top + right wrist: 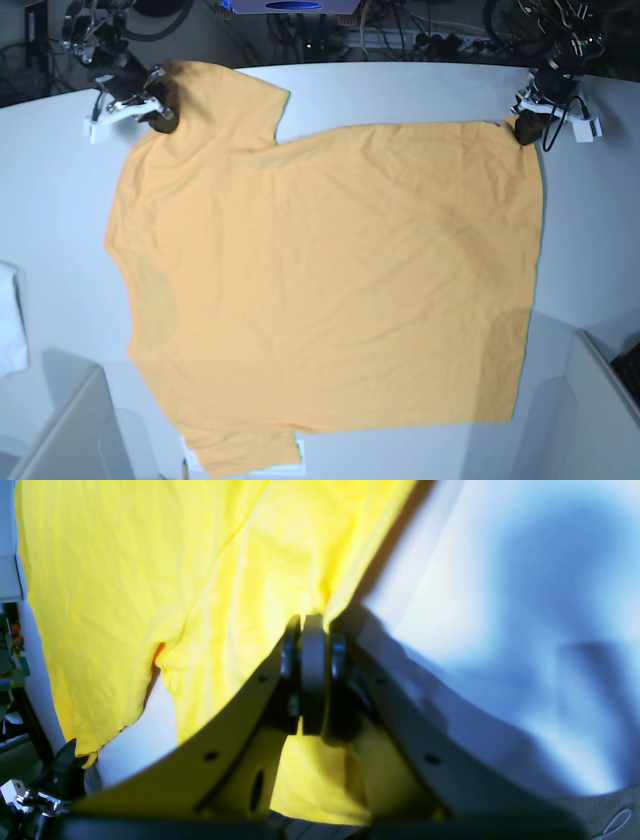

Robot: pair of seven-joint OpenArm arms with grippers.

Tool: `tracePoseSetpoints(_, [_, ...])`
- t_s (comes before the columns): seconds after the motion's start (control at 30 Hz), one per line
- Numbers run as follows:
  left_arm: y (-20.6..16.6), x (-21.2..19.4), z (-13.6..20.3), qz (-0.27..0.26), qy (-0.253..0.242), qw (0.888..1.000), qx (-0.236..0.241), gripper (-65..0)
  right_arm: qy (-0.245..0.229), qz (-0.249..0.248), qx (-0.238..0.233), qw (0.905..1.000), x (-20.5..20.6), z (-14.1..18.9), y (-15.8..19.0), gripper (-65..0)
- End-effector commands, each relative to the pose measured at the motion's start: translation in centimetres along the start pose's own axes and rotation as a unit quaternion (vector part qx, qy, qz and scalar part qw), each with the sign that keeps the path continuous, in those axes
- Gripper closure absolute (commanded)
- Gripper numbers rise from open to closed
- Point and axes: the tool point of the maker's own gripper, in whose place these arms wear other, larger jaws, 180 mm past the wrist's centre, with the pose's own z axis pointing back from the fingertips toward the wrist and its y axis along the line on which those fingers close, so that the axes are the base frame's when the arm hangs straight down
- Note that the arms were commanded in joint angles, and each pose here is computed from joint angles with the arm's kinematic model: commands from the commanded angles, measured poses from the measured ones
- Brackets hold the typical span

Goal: Fold the T-shirt properly
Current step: 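Reach the left gripper to the other shoulder corner and grasp, then pull both shoulder corners toward the robot base with both grippers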

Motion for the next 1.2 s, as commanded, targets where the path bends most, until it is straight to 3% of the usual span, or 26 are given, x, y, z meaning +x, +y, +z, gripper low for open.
tracePoseSetpoints(0.0, [1.0, -1.1, 0.4, -0.010, 0.031, 0.999, 0.021, 0.0, 0.042, 0.008, -0.059, 0.9974, -1.8, 0.5, -2.8, 0.0])
tracePoseSetpoints(0.63, [1.1, 1.0, 4.6, -0.101, 0.027, 0.994, 0.043, 0.0, 0.027, 0.038, -0.057, 0.9972, -1.8, 3.0, -1.7, 0.0])
tracePoseSetpoints(1.17, [-0.1, 2.8, 8.1, -0.166, 0.013, 0.984, 0.057, 0.0, -0.009, 0.095, -0.035, 0.9948, -0.2, 6.1, 2.0, 0.0])
